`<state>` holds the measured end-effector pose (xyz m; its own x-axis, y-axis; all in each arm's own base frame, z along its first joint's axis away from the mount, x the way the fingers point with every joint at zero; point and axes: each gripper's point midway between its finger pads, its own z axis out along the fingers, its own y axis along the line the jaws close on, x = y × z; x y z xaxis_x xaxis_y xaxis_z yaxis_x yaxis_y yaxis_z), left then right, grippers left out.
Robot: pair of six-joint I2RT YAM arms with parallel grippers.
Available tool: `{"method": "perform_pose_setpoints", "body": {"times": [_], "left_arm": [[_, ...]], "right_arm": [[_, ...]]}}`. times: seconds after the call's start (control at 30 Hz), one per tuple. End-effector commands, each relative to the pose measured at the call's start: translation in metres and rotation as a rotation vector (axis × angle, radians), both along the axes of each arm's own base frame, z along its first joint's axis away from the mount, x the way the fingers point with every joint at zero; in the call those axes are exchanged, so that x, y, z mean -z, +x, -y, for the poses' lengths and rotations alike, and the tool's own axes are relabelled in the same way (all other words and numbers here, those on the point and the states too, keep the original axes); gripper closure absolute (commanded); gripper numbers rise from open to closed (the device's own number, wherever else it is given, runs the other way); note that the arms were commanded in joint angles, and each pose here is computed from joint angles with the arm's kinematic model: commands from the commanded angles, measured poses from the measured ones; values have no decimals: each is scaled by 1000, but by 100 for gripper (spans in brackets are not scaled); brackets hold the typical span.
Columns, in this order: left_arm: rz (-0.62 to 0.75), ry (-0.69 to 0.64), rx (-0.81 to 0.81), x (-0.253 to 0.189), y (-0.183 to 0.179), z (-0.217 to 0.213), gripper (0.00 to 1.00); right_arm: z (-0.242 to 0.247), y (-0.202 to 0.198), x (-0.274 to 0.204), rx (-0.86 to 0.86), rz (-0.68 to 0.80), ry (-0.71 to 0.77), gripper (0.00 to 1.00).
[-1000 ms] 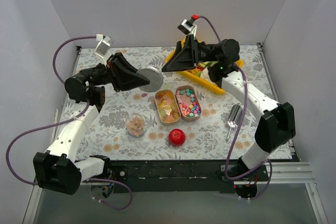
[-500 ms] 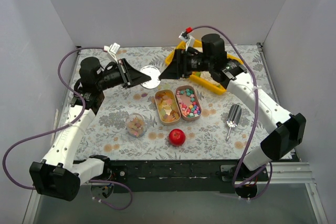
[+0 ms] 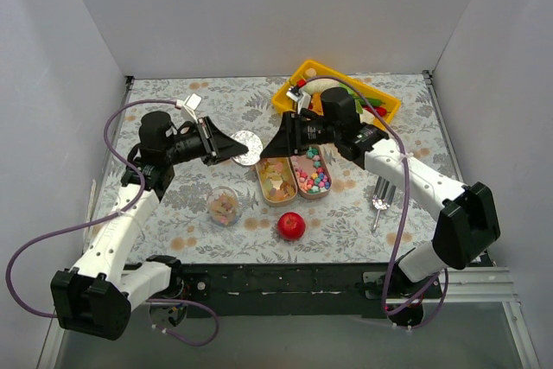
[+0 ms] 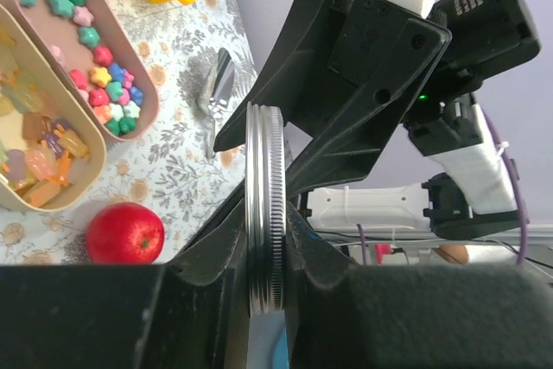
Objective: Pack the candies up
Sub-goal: Pick up the bottle lid at the center of the board.
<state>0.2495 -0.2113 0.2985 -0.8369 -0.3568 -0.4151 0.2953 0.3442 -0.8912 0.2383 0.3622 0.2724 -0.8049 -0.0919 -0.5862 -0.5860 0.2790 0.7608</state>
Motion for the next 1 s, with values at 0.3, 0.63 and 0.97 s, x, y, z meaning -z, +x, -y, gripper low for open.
{"method": "perform_pose_setpoints", "body": {"times": [0.3,0.63,0.97], "left_arm": [[27,-148,89,-27,-9,10,100],[-29,-68,24,1,-9,3,100],[-144,196,-242,51,-2,-39,49]], "right_arm": [[-9,-3,-58,4,77,289,43],[-15,-3,-42,-10,19,275,90],[-23,-15,-33,-102,-91,337,99]]}}
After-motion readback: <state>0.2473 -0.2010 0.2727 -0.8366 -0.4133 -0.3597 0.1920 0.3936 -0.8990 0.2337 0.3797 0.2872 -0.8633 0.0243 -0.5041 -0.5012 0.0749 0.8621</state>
